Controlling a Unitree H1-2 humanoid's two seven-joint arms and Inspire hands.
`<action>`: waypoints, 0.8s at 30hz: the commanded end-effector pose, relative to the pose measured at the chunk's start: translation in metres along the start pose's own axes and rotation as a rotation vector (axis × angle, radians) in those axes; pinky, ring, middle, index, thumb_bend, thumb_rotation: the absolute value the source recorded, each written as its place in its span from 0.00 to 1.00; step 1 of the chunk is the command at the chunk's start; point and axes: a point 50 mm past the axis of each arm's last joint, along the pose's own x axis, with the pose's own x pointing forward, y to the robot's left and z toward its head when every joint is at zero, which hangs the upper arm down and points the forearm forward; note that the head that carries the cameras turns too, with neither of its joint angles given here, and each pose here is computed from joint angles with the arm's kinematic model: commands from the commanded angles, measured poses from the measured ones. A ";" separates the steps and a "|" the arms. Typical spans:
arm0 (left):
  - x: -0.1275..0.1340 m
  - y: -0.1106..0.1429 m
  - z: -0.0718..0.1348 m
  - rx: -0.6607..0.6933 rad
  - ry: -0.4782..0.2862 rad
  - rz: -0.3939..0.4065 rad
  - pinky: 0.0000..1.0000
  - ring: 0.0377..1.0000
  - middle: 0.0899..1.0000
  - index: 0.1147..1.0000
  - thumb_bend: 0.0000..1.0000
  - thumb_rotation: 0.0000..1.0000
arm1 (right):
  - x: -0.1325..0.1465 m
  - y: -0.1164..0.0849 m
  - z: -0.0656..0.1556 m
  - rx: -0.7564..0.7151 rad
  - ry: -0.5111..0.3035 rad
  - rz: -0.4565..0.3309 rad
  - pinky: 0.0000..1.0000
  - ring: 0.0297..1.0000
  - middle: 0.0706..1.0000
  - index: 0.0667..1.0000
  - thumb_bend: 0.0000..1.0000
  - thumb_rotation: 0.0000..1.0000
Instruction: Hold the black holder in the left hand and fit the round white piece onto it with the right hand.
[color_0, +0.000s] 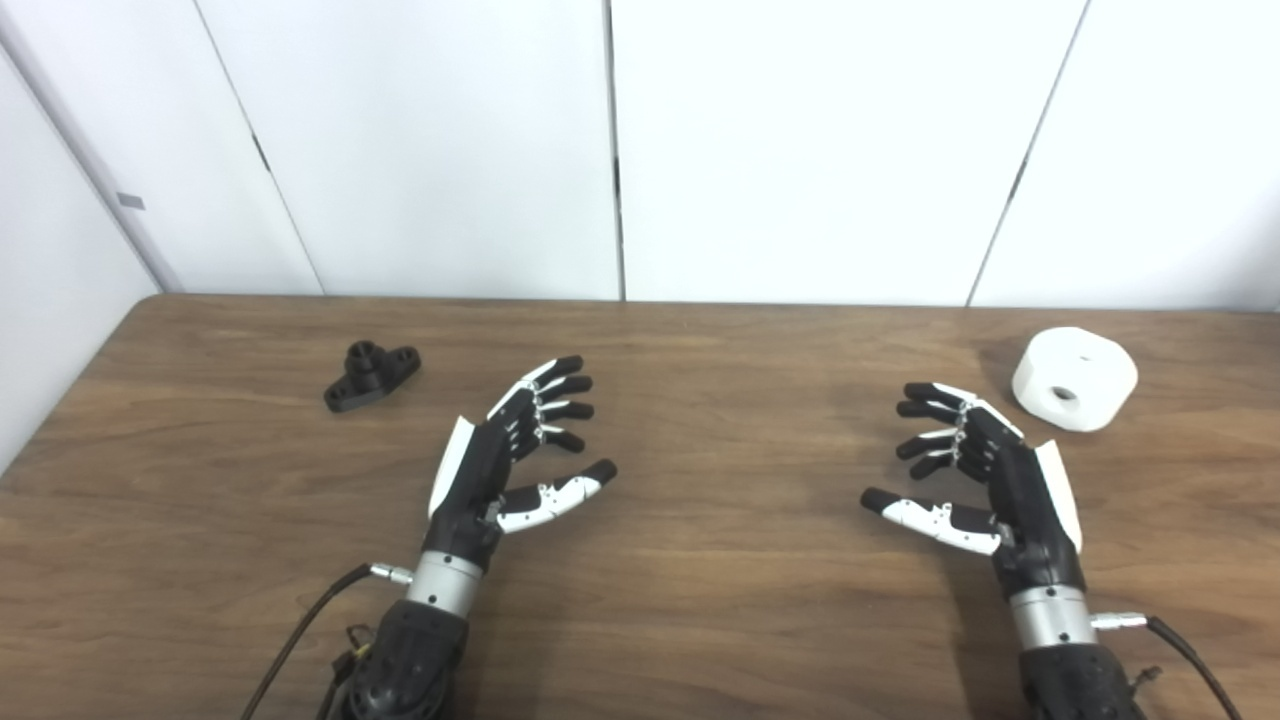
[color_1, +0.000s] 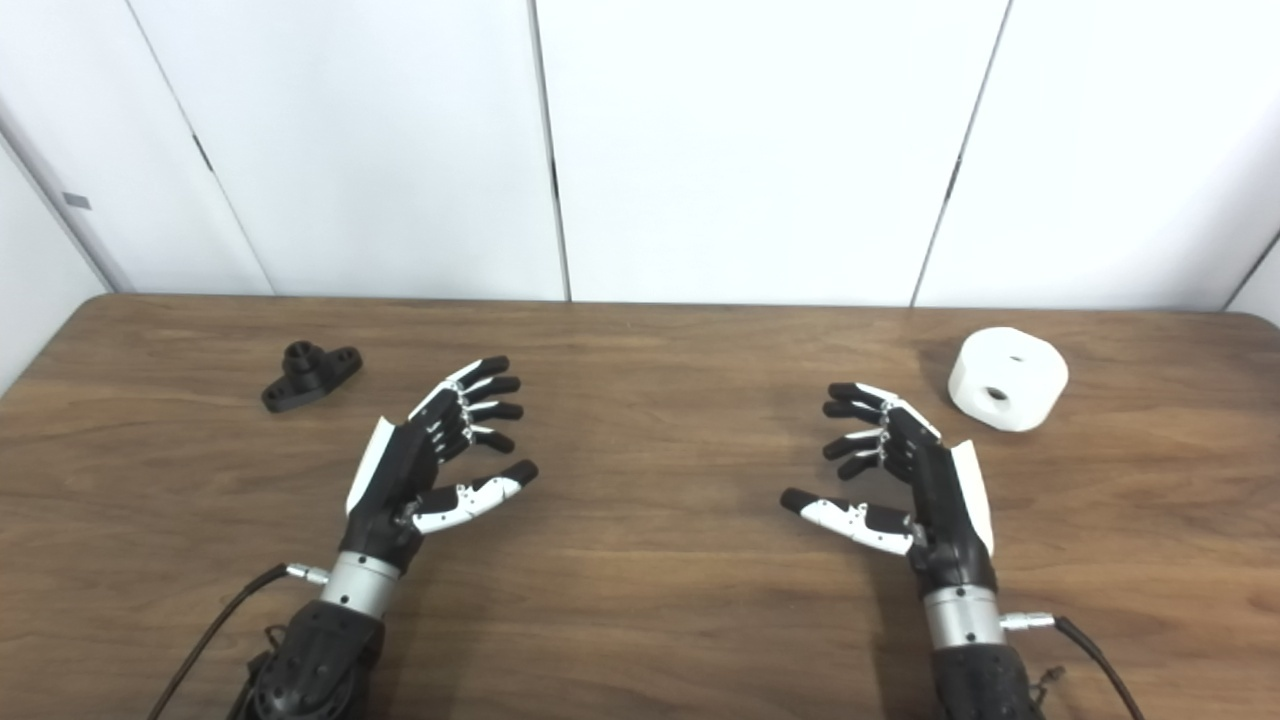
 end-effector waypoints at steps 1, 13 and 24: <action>0.007 -0.012 0.001 -0.022 -0.033 0.004 0.61 0.73 0.79 0.82 0.66 0.00 | 0.002 -0.009 0.003 -0.009 -0.052 0.003 0.43 0.53 0.67 0.71 0.68 0.00; 0.016 -0.041 -0.012 -0.022 -0.019 -0.010 0.59 0.74 0.82 0.80 0.66 0.00 | 0.000 -0.024 0.003 -0.084 0.008 -0.032 0.44 0.54 0.69 0.72 0.64 0.00; 0.021 -0.035 -0.005 0.033 -0.048 0.014 0.58 0.74 0.78 0.75 0.66 0.00 | -0.001 -0.023 0.007 -0.095 0.007 -0.030 0.44 0.54 0.69 0.72 0.64 0.00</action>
